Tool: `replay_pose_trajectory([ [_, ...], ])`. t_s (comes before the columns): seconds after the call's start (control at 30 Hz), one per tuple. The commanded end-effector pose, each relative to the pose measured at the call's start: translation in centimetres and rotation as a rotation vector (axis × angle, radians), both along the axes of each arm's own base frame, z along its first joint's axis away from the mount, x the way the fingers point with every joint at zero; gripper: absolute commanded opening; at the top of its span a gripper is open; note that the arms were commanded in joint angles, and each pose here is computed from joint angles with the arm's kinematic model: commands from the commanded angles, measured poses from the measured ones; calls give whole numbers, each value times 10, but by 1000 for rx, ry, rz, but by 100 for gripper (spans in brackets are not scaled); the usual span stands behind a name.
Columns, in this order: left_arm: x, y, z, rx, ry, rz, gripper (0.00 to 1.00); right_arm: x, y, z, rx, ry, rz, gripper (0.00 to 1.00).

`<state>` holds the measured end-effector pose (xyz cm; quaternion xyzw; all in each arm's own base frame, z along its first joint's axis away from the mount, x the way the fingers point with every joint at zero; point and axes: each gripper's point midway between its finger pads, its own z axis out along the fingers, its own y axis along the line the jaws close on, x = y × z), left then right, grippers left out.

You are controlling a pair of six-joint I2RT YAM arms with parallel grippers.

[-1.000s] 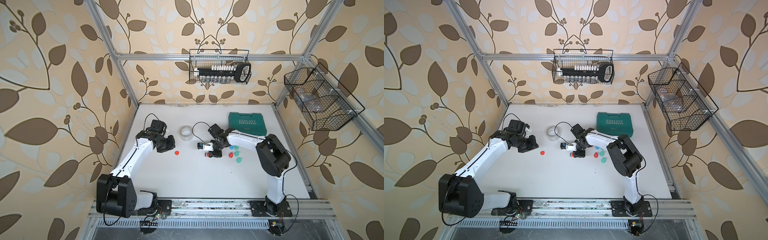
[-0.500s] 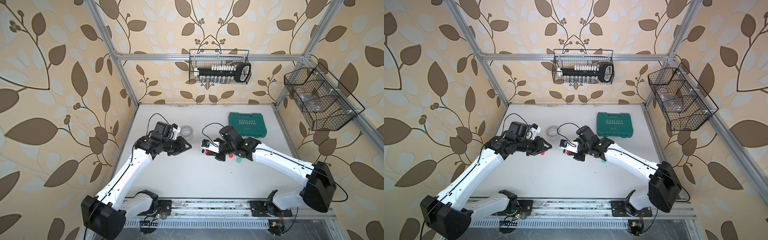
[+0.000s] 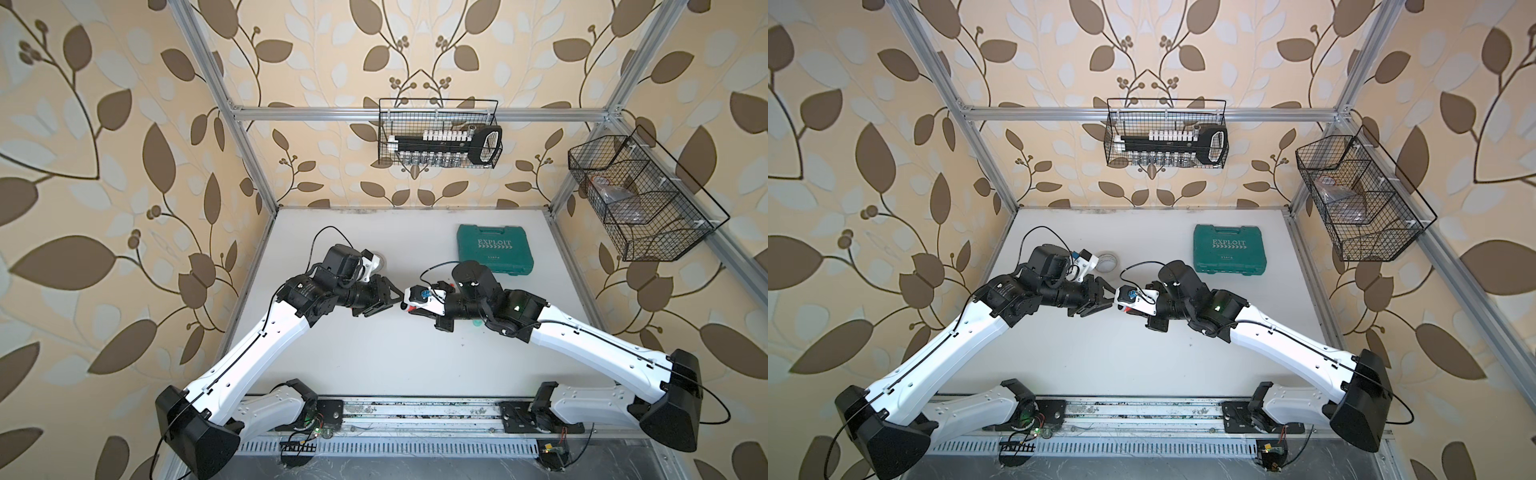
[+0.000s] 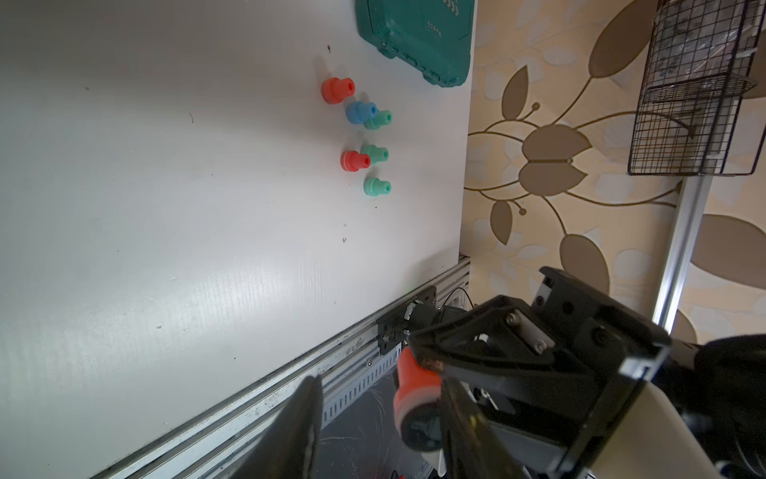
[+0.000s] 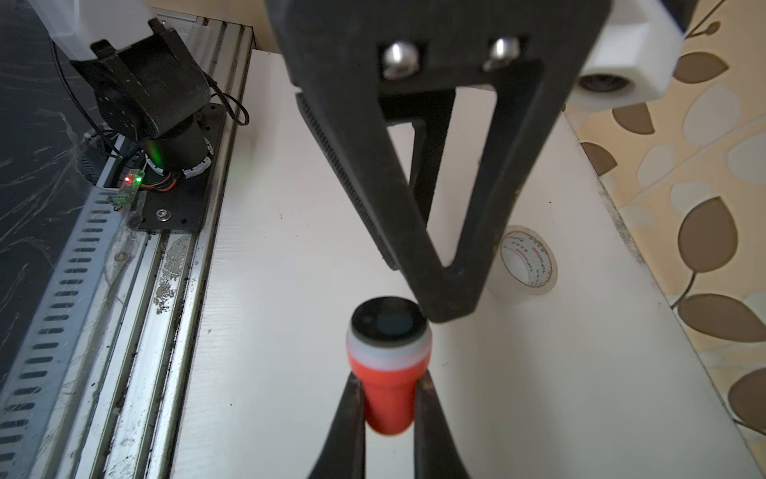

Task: Close the stamp cap
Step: Pick up the stamp from the center of the board.

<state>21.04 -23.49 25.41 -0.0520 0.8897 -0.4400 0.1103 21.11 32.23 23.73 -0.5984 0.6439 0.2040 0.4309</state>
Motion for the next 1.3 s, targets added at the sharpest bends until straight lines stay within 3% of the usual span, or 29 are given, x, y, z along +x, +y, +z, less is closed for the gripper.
replay_pose_trajectory([
  [0.0,-5,-8,30,-75,-50,-14,50,1,1,-6,-7,9,-21,0],
  [0.83,-17,-20,20,-88,-10,-33,39,4,5,11,35,-32,-44,0],
  [1.27,-17,-24,27,-101,-17,-37,25,1,2,21,49,-50,-38,1],
])
